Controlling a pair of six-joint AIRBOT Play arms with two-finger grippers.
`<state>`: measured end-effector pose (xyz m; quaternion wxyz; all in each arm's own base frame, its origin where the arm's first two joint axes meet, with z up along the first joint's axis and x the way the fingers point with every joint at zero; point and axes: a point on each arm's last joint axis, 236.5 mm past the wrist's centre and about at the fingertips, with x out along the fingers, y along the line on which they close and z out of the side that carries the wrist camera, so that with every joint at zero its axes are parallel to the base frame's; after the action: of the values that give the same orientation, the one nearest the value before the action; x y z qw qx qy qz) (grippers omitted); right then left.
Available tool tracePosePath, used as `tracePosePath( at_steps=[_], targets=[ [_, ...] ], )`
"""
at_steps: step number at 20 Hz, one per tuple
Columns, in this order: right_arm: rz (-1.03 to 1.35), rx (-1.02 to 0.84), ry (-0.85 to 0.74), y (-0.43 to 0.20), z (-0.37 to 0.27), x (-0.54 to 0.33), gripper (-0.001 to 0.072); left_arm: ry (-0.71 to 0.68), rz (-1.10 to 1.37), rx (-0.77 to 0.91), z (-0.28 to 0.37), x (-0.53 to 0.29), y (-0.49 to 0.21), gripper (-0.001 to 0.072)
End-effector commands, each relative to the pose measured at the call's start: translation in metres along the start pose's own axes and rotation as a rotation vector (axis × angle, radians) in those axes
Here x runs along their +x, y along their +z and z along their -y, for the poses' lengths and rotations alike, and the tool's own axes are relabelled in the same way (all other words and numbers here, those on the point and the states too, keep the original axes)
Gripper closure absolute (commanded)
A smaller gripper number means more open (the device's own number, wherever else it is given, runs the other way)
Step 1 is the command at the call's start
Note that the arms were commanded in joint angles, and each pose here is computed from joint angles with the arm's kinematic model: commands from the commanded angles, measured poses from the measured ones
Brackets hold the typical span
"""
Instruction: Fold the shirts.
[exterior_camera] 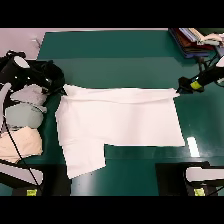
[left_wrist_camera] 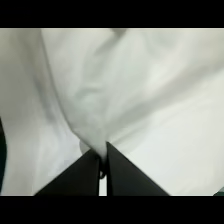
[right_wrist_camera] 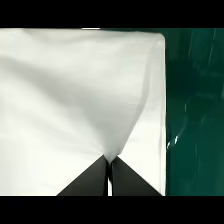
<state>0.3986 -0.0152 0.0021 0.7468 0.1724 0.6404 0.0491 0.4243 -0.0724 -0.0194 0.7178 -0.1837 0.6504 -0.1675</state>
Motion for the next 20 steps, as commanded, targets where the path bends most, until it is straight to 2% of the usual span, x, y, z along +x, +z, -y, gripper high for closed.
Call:
tracePosePath(
  at_steps=[1,2,3,4,7,10,15,20],
  targets=[
    [-0.018,0.022,0.002,-0.020,0.003,0.016,0.0693,0.007,-0.068,-0.022,-0.005,0.013,-0.021,0.0676],
    [-0.013,0.031,0.001,-0.021,0.006,0.013,0.0555,0.008,-0.061,-0.026,-0.004,0.010,-0.020,0.0475],
    [-0.005,0.037,0.002,-0.021,0.008,0.008,0.0305,0.011,-0.044,-0.020,-0.001,0.003,-0.019,0.0199],
    [0.007,0.039,0.001,-0.022,0.009,0.000,0.0273,0.028,-0.021,-0.005,0.001,-0.007,-0.018,0.0210],
    [0.061,0.040,-0.003,-0.028,0.008,-0.035,0.0273,0.149,0.038,0.033,-0.002,-0.052,-0.032,0.0219],
    [0.115,-0.009,-0.007,-0.038,-0.003,-0.069,0.0274,0.239,0.039,0.023,-0.012,-0.070,-0.093,0.0218],
    [0.205,-0.062,-0.009,-0.039,-0.022,-0.095,0.0275,0.234,-0.076,-0.096,-0.031,-0.023,-0.220,0.0218],
    [0.193,-0.104,0.001,-0.041,-0.037,-0.091,0.0275,0.142,-0.112,-0.182,-0.026,0.016,-0.254,0.0218]
  ],
)
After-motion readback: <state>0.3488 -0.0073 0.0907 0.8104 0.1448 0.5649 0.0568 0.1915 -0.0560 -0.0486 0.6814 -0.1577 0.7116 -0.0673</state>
